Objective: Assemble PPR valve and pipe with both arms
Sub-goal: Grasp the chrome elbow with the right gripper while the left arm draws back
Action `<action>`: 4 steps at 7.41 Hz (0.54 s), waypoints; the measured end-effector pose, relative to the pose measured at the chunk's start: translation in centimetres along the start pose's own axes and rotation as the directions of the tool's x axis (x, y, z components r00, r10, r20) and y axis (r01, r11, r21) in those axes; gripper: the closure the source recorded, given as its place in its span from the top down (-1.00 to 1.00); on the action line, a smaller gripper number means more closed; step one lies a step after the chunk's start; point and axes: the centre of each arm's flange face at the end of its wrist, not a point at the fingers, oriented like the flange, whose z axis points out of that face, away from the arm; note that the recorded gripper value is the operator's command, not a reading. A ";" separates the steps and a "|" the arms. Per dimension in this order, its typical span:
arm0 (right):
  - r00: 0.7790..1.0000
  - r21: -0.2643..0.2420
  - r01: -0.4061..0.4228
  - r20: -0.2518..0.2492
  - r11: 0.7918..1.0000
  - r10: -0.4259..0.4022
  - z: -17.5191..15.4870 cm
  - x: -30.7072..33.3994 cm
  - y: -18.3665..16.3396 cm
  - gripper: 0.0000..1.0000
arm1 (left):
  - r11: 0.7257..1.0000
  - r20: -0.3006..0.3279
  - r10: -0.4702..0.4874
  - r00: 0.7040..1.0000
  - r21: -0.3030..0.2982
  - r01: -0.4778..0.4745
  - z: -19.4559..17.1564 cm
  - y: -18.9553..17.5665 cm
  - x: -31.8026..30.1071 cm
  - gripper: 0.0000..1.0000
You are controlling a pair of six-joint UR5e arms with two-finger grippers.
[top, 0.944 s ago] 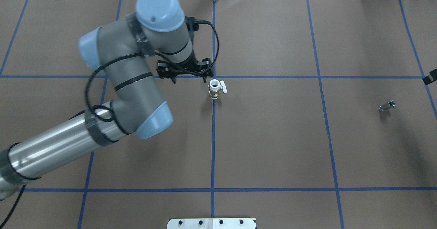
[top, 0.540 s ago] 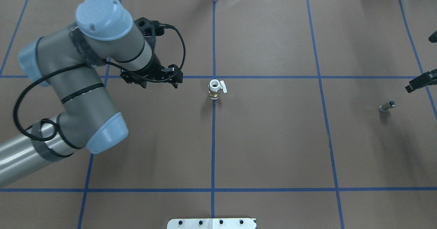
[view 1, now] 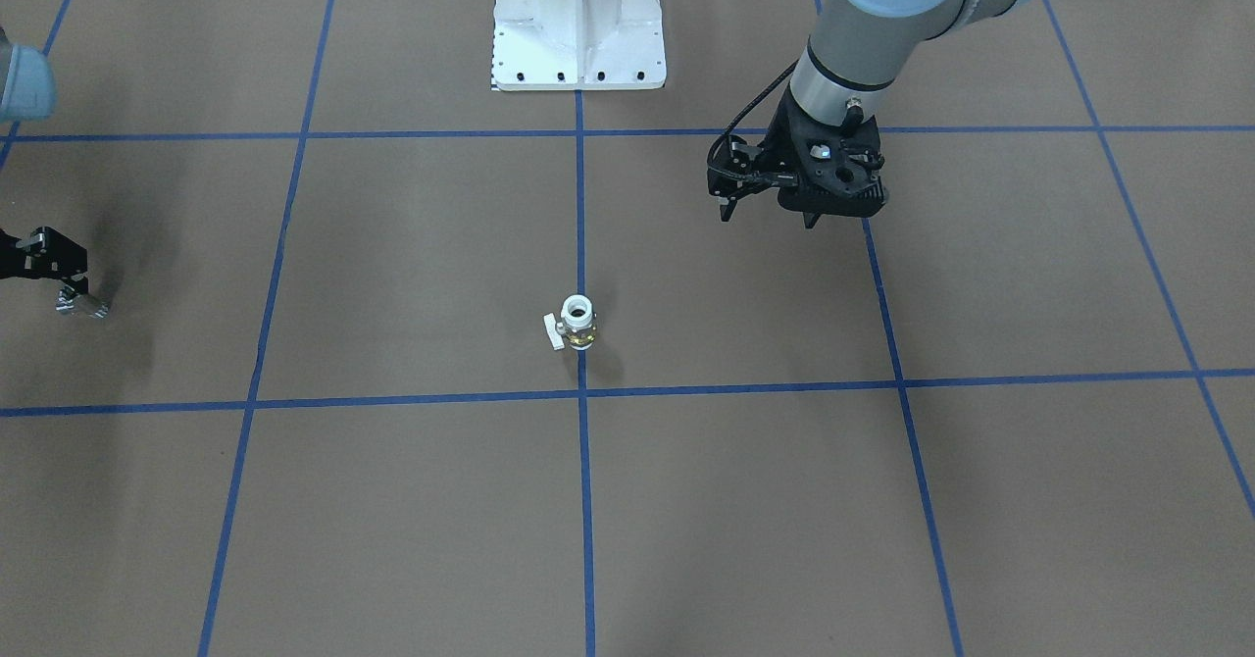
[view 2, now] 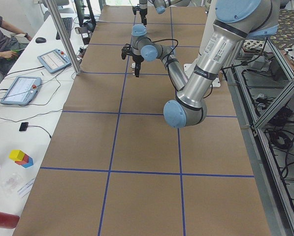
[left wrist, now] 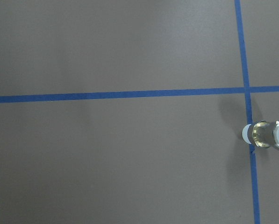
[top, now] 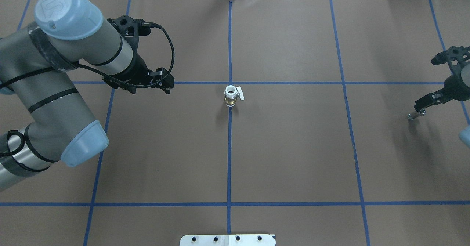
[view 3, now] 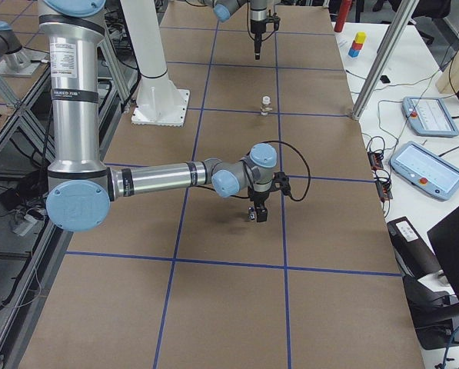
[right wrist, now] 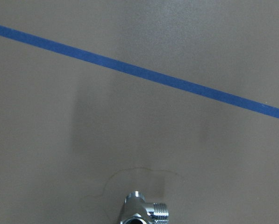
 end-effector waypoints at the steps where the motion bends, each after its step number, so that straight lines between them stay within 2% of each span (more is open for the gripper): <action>1: 1.000 0.001 -0.027 0.014 1.000 0.027 -0.1 -0.4 -0.3 0.94 | 1.000 0.001 -0.001 1.000 -0.001 0.001 0.0 0.0 0.0 0.99; 4: 0.996 -0.015 -0.072 0.048 0.997 0.072 0.1 -1.0 -0.6 0.82 | 1.000 0.001 0.000 1.000 -0.002 0.000 0.0 0.1 0.0 0.99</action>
